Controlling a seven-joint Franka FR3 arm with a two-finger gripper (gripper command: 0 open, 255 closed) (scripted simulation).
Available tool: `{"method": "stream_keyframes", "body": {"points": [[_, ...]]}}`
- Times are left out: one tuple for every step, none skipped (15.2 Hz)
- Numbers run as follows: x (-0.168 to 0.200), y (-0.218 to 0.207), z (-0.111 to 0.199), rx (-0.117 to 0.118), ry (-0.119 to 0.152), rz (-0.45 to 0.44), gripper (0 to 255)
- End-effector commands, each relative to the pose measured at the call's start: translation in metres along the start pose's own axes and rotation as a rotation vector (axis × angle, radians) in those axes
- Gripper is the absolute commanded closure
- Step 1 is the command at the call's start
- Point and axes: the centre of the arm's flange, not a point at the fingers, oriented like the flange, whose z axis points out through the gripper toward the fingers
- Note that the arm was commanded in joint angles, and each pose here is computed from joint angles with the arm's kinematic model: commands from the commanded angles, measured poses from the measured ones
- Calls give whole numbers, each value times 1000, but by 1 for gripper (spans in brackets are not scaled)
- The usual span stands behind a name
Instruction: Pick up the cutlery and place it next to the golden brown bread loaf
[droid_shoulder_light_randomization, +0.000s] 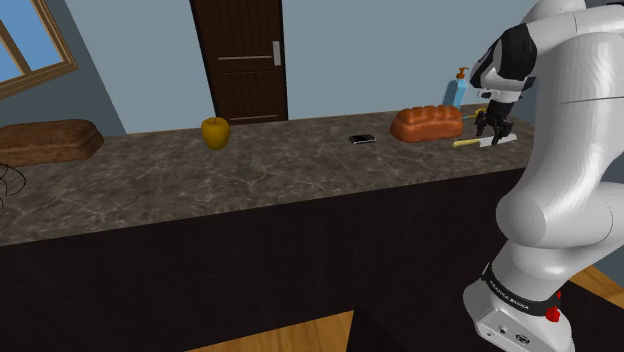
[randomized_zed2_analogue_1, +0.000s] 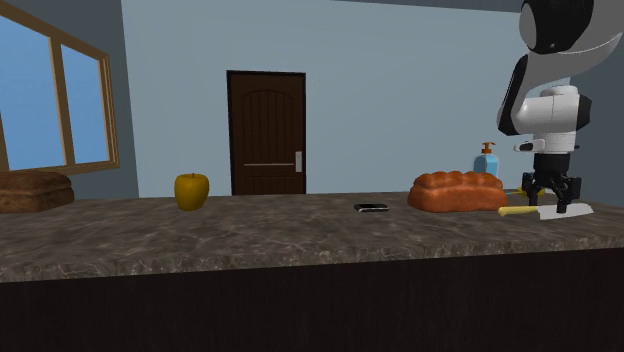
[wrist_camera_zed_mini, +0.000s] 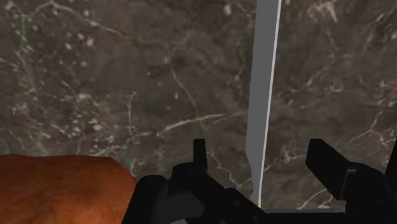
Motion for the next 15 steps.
{"method": "stream_keyframes", "body": {"points": [[0, 0, 0, 0, 0, 0, 0], [0, 0, 0, 0, 0, 0, 0], [0, 0, 0, 0, 0, 0, 0], [0, 0, -13, 0, 0, 0, 0], [0, 0, -26, 0, 0, 0, 0], [0, 0, -40, 0, 0, 0, 0], [0, 0, -50, 0, 0, 0, 0], [0, 0, -50, 0, 0, 0, 0], [0, 0, -50, 0, 0, 0, 0], [0, 0, -50, 0, 0, 0, 0], [0, 0, -50, 0, 0, 0, 0], [0, 0, -50, 0, 0, 0, 0], [0, 0, -50, 0, 0, 0, 0], [0, 0, -50, 0, 0, 0, 0], [0, 0, -50, 0, 0, 0, 0]]}}
